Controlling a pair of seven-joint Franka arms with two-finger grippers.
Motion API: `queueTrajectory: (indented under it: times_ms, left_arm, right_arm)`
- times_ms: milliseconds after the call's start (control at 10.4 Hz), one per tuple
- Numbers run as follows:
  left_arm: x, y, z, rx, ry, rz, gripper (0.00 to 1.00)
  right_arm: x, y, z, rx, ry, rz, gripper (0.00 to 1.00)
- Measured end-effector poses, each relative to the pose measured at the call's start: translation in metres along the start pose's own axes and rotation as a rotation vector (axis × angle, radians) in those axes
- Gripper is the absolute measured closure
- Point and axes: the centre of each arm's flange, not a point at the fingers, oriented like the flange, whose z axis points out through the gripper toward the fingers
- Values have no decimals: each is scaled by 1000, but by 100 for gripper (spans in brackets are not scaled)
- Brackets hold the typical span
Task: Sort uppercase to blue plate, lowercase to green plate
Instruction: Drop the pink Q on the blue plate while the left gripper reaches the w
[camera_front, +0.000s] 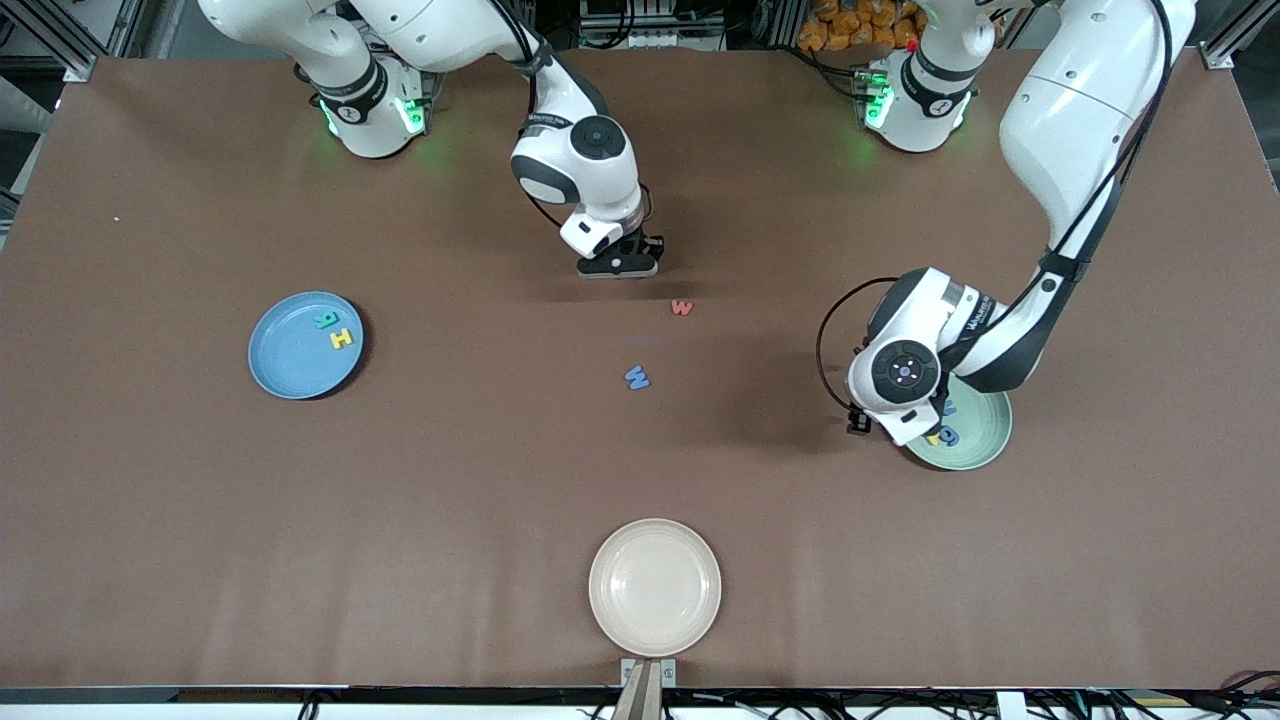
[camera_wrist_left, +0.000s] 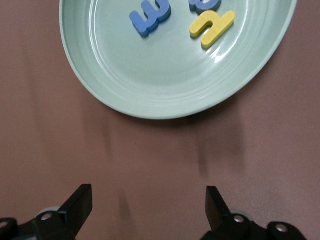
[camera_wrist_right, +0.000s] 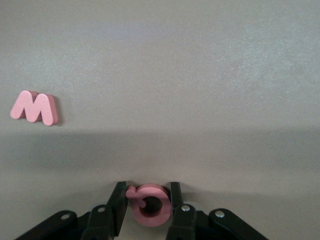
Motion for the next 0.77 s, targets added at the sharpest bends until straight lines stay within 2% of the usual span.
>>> queueTrajectory:
  times_ms: [290,483,773]
  left_arm:
    - [-32,-8,-7,-10,-20,27,0]
    - [-64,-18,-4,-24,-32,51,0]
    - [-120,-37,1,-45,-30,50,0]
  right_arm:
    - [20,14,0,-25,1,-42,60]
    - [59,45,-5,-86,-8,-106,60]
    - [119,111,-30,-212,-44,-226,60]
